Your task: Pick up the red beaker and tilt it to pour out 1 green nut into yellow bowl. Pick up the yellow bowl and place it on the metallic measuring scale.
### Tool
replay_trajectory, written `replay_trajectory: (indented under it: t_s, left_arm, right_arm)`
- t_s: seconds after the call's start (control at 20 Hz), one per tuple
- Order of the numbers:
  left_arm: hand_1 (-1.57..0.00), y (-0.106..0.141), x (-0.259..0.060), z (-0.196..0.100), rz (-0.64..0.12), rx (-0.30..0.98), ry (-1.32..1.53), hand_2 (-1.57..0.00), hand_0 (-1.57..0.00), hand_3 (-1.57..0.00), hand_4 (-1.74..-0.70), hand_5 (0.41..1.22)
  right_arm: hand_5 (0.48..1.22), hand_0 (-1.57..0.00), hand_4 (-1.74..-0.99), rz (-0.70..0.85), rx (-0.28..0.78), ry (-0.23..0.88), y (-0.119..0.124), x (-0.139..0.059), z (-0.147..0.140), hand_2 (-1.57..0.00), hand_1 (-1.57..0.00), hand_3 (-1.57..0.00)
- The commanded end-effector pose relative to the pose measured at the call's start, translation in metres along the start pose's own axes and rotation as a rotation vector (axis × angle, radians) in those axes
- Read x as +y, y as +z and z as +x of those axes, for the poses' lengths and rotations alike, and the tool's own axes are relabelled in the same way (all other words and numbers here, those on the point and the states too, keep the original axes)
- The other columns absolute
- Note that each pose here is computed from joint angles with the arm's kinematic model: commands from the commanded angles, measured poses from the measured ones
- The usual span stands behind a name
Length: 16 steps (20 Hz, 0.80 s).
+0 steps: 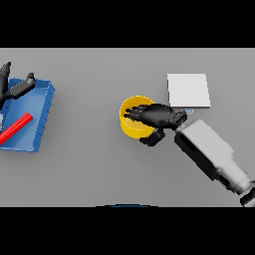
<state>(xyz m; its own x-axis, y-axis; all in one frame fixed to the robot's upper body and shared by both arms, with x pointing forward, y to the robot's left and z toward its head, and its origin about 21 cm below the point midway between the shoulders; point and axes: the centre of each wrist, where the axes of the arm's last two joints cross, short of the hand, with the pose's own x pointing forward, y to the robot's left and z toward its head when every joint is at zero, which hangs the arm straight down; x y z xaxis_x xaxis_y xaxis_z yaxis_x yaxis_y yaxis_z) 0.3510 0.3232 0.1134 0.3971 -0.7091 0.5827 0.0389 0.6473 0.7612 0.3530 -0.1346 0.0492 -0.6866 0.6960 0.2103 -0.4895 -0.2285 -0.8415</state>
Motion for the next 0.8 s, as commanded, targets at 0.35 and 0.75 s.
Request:
replay_trajectory:
  t_s: [0.35, 0.75]
  left_arm:
    - [0.00, 0.0017, 0.0009, 0.0002, 0.002, -0.017, 0.014, 0.00, 0.00, 0.00, -0.80, 0.726]
    - [0.00, 0.0021, 0.0004, 0.0032, -0.001, -0.018, 0.014, 0.00, 0.00, 0.00, -0.80, 0.726]
  right_arm:
    - [1.057, -0.89, -1.534, 0.066, -0.005, 0.029, 0.0027, 0.0036, 0.0004, -0.81, -0.85, -0.59]
    - [1.193, -1.46, -1.703, 0.092, 0.017, 0.004, 0.0023, -0.0015, 0.0039, -1.39, -1.45, -1.17]
